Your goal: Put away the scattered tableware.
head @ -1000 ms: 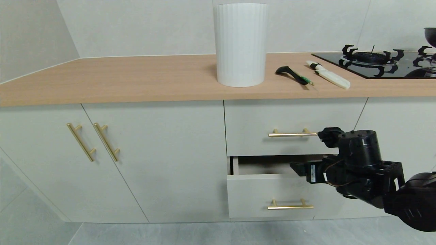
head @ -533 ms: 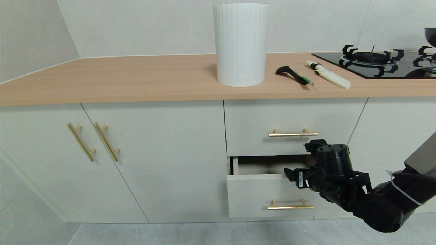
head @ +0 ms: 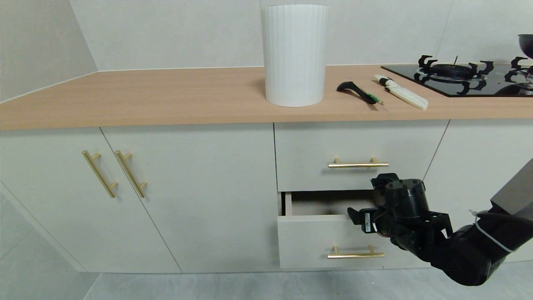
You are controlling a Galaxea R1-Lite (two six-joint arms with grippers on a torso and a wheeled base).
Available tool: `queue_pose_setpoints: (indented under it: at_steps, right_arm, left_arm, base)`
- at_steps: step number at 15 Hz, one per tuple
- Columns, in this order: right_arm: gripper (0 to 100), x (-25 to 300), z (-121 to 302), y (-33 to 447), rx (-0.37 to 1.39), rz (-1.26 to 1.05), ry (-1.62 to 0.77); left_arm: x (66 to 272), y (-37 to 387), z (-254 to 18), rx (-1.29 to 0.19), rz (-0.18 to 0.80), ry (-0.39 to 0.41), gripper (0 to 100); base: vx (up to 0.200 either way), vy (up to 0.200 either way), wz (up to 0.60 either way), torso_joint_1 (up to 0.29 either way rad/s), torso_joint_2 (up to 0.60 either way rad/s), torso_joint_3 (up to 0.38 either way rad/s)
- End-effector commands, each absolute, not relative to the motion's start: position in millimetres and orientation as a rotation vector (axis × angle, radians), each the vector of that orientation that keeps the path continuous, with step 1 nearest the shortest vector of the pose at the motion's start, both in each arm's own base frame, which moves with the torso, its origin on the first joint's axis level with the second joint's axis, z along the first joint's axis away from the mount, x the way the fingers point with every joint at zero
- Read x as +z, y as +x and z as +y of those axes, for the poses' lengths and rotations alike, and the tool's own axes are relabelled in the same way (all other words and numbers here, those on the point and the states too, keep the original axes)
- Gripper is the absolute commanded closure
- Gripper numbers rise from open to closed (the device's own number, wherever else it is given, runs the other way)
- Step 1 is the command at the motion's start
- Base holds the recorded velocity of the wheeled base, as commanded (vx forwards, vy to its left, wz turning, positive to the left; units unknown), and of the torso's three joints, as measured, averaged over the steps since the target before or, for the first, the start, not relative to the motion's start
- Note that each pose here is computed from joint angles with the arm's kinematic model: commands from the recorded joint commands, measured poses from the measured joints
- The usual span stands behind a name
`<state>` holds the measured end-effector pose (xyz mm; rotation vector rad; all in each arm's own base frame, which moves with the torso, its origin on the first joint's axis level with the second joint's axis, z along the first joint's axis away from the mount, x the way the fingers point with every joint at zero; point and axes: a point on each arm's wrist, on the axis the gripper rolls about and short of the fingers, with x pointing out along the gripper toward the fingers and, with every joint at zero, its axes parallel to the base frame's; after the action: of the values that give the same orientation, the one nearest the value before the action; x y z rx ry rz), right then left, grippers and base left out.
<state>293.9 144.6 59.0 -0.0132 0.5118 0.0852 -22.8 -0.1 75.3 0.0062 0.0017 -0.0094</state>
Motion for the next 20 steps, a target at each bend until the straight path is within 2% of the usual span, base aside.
queue_pose_setpoints:
  at_steps: [1, 13, 20]
  right_arm:
    - [0, 64.3, 142.7, 289.9, 0.089, 0.526, -0.018]
    - [0, 93.5, 133.2, 248.4, 0.22, 0.762, -0.083]
    - [0, 97.6, 133.7, 214.9, 0.307, 0.904, -0.266]
  left_arm:
    - [75.4, -22.7, -0.1, -0.009, 0.003, 0.006, 0]
    - [75.4, -22.7, -0.1, -0.009, 0.003, 0.006, 0]
    - [75.4, -22.7, -0.1, -0.009, 0.003, 0.006, 0]
  base:
    - [0.0, 0.0, 0.0, 0.0, 0.0, 0.0]
    - [0.0, 0.0, 0.0, 0.0, 0.0, 0.0]
    - [0.0, 0.0, 0.0, 0.0, 0.0, 0.0]
